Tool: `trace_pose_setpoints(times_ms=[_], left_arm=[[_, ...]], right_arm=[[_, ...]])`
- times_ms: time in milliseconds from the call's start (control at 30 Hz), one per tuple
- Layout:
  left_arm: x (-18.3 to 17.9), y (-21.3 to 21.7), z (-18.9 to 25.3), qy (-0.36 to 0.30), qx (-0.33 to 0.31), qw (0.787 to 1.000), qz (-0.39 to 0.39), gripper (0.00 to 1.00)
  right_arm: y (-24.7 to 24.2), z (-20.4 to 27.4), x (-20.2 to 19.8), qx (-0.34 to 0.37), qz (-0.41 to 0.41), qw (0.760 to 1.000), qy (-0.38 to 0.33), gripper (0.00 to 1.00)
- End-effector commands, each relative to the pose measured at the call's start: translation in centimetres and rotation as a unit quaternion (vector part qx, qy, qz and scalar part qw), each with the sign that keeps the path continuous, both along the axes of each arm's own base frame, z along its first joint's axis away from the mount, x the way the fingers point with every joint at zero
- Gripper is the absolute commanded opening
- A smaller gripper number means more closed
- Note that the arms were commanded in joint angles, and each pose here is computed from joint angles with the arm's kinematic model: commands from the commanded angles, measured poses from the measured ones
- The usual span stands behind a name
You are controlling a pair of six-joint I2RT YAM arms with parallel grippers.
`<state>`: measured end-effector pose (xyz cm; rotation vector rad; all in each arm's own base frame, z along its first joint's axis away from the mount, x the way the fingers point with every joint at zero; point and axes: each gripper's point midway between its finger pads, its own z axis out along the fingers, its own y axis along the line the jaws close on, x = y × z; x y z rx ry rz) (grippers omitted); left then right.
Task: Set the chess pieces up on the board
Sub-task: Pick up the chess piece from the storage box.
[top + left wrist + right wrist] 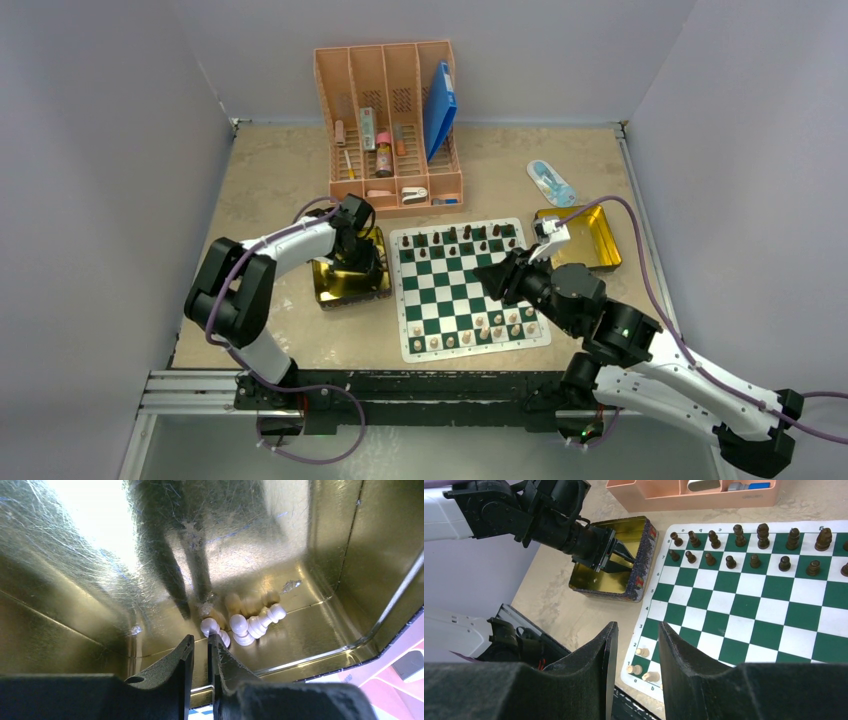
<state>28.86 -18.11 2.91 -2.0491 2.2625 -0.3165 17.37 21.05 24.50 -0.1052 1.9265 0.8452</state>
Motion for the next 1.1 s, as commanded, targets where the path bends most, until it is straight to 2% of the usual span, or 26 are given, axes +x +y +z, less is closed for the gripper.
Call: trace_pose_setpoints(times_ms=[0,333,600,1067], left_arm=[[-0.5,1.6,0.5,0.005,0.032,0.999,0.023,0.14],[-0.7,3.1,1.0,-0.005,0.064,0.997,0.040,0.14],[-0.4,3.2,1.7,-0.016,0.067,0.997,0.034,0.26],[-0.8,2.4,0.4,0.009,0.058,0.998,0.003,0.35]], right_arm=[[0.3,1.0,-0.1,0.015,0.005,1.000,-0.009,0.37],[0.3,0.9,-0.1,0.014,0.004,1.000,-0.008,0.38],[0.3,0.9,0.0,0.013,0.003,1.000,-0.007,0.38],[0.4,0.6,0.0,0.010,0.004,1.000,-0.007,0.38]])
